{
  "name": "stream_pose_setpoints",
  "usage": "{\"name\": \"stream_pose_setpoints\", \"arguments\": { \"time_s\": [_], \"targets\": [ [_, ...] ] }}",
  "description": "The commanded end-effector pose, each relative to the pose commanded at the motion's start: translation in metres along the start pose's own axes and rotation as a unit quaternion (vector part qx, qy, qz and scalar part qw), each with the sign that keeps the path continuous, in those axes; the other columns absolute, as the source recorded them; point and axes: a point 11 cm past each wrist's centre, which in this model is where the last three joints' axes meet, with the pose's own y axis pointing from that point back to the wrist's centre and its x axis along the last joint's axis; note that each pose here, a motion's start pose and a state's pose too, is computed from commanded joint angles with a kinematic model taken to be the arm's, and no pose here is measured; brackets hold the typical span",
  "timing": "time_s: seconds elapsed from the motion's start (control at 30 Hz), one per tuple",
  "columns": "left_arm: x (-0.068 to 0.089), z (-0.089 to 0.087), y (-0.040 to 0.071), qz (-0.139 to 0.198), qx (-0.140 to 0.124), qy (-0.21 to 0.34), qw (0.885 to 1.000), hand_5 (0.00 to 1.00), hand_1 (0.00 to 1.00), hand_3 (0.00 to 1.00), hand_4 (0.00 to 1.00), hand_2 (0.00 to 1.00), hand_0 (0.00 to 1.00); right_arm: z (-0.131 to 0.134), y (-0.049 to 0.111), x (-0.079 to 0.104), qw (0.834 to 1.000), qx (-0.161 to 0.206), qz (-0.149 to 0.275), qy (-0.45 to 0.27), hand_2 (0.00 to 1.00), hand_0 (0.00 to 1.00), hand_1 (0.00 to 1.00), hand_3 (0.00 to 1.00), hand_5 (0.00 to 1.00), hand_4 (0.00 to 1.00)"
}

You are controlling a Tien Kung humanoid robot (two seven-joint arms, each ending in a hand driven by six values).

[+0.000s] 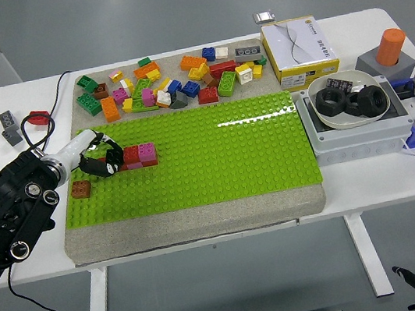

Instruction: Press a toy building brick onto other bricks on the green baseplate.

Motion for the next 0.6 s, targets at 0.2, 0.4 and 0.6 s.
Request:
{"name": "stream_pose_setpoints", "arguments": {
  "time_s": [0.2, 0.4, 0.6],
  "targets": [
    [-0.0009, 0.0002, -0.0002, -0.001, 0.000, 0.000, 1.000, 0.074, 0.958, 0.586, 0.627, 0.913, 0.993, -0.0001, 0.0000, 0.0001, 1.000, 0.000, 0.000, 0.000, 0.673, 0.579, 0.600, 0.833, 0.998, 0.995],
    [-0.0009, 0.0003, -0.0002, -0.001, 0.000, 0.002, 1.000, 0.067, 0.958, 0.596, 0.623, 0.915, 0.985, -0.0003, 0.0000, 0.0005, 1.000, 0.000, 0.000, 0.000, 0.672, 0.578, 0.600, 0.832, 0.998, 0.995],
    [-0.0011, 0.0009, -0.0003, -0.001, -0.001, 0.003, 1.000, 0.066, 0.958, 0.626, 0.644, 0.917, 0.978, -0.0009, 0.0002, 0.0005, 1.000, 0.001, 0.000, 0.001, 0.673, 0.577, 0.599, 0.831, 0.998, 0.994]
  ]
}}
